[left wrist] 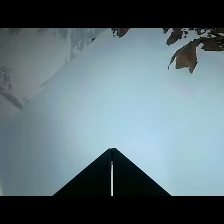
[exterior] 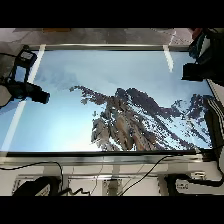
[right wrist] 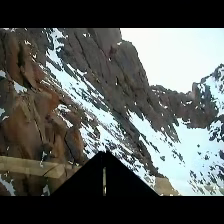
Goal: Fold the clothes and pants, and hang the long-sleeved shirts on hangers.
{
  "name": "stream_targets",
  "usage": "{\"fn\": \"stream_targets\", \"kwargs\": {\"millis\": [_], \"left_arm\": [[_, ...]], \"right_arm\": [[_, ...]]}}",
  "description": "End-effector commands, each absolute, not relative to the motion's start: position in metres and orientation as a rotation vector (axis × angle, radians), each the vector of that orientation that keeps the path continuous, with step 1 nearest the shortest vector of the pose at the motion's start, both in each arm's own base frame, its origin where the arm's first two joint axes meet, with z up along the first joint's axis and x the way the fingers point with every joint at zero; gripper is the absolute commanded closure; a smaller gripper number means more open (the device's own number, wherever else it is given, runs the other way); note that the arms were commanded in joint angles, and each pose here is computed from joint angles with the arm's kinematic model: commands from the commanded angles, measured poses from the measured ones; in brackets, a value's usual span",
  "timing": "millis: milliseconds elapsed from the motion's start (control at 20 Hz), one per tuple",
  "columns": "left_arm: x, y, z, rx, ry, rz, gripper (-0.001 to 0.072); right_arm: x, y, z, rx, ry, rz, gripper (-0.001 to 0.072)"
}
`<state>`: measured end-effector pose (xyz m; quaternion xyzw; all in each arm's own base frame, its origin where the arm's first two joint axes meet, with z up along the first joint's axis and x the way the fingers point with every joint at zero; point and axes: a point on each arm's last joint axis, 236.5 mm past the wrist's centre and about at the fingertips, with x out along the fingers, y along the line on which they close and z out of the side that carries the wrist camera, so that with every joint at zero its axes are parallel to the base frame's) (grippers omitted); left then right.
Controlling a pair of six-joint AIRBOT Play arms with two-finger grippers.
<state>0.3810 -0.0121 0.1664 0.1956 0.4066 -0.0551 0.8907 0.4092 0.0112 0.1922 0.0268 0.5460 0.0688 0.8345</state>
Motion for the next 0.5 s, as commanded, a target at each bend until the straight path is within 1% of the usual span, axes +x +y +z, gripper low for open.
{"fn": "stream_targets", "kwargs": {"millis": [0, 150, 300, 450], "left_arm": [[0.381, -0.012, 0.167, 0.405, 0.842, -0.114, 0.0704], [0.381, -0.012, 0.167, 0.405, 0.842, -0.114, 0.0704], [0.381, -0.012, 0.167, 0.405, 0.841, -0.114, 0.0704], [0.381, -0.012, 0.167, 0.405, 0.842, -0.114, 0.0704]], "right_arm": [[0.388, 0.036, 0.193, 0.007, 1.215, 0.145, 0.0689], [0.381, 0.071, 0.197, -0.039, 1.206, 0.228, 0.0689], [0.374, 0.107, 0.198, -0.044, 1.207, 0.319, 0.0689], [0.369, 0.121, 0.198, -0.067, 1.208, 0.354, 0.0689]]}}
